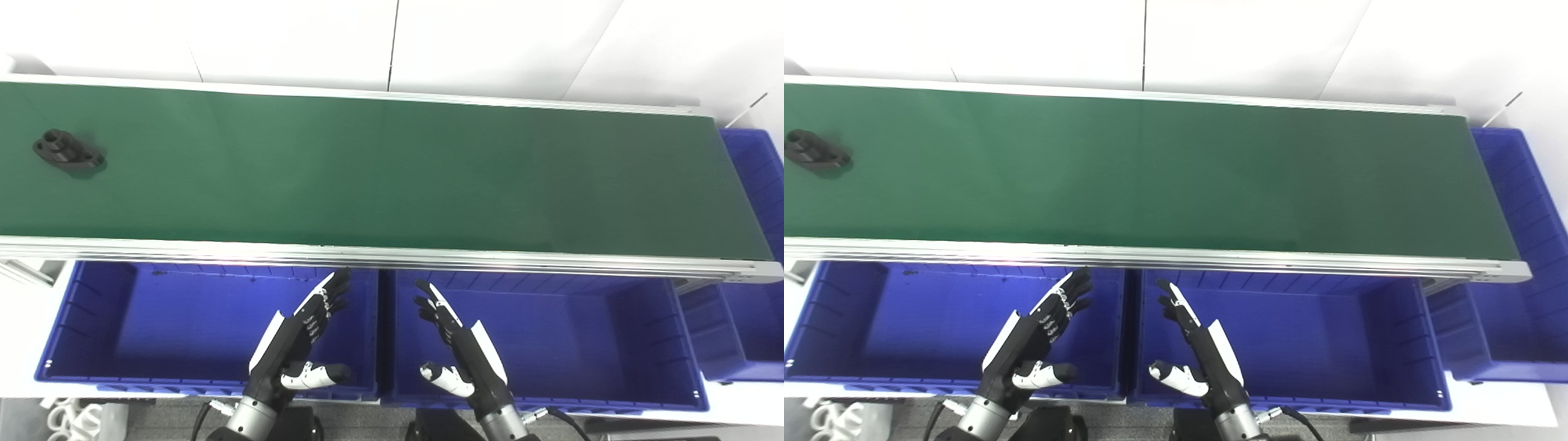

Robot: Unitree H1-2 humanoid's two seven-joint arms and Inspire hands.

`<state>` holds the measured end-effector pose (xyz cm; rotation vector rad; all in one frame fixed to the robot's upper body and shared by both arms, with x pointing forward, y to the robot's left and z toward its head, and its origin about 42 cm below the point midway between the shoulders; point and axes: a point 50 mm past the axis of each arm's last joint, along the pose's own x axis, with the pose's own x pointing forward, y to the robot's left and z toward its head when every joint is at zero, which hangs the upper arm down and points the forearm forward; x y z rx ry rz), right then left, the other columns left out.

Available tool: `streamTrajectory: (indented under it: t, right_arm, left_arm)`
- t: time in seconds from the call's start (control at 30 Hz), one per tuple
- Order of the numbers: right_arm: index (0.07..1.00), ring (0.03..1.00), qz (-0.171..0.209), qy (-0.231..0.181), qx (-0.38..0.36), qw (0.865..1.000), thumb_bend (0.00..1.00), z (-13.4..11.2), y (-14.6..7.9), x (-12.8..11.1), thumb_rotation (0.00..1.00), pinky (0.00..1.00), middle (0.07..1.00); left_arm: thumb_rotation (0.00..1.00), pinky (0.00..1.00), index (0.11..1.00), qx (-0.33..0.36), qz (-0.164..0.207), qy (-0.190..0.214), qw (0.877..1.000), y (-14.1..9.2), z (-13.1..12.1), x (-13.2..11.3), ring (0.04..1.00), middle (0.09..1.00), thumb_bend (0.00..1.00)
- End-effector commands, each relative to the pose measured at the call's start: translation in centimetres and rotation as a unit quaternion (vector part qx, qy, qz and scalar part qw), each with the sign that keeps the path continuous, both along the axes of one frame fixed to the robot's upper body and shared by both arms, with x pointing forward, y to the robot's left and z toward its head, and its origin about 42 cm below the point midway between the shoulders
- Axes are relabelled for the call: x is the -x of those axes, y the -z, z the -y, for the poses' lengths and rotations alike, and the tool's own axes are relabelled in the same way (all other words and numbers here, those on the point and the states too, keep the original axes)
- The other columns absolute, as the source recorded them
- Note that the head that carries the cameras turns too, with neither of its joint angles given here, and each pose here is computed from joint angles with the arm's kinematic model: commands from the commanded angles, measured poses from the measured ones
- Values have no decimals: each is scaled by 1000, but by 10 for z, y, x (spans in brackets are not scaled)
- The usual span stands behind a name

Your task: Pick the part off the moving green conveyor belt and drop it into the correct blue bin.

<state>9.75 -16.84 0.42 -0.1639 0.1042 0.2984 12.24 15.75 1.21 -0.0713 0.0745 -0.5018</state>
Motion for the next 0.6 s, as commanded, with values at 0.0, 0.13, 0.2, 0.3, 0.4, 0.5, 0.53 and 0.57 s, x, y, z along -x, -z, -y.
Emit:
streamTrajectory:
  t: [0.0, 0.13, 0.2, 0.3, 0.4, 0.5, 0.53, 0.57]
  right_arm:
    - [969, 934, 35, -3, -20, 999, 1000, -3, -8, -4, 874, 896, 988]
    - [972, 937, 35, -4, -18, 999, 1000, -3, -8, -3, 872, 894, 987]
    - [975, 941, 34, -6, -18, 999, 1000, -3, -8, -3, 871, 898, 989]
    - [977, 941, 33, -7, -19, 999, 1000, -3, -7, -3, 871, 904, 988]
    - [975, 944, 32, -7, -19, 999, 1000, -3, -7, -3, 872, 908, 989]
    - [974, 944, 32, -7, -19, 999, 1000, -3, -7, -3, 870, 908, 989]
    - [975, 944, 32, -8, -19, 999, 1000, -3, -7, -3, 870, 908, 989]
    - [976, 944, 31, -8, -20, 999, 1000, -3, -7, -3, 870, 910, 989]
  left_arm:
    - [564, 919, 922, 10, 31, 4, 999, -7, 3, -4, 955, 960, 919]
    - [565, 916, 923, 8, 31, 3, 999, -7, 3, -4, 954, 961, 912]
    - [569, 909, 924, 7, 30, 2, 1000, -7, 3, -4, 952, 960, 907]
    - [557, 916, 921, 12, 28, 3, 1000, -6, 3, -3, 953, 958, 906]
    - [557, 910, 920, 11, 29, 3, 1000, -6, 3, -4, 947, 955, 899]
    - [561, 909, 919, 11, 28, 3, 1000, -6, 3, -4, 947, 956, 902]
    - [566, 909, 920, 10, 28, 3, 1000, -6, 3, -4, 948, 956, 902]
    - [568, 909, 920, 10, 28, 3, 1000, -6, 3, -4, 947, 956, 903]
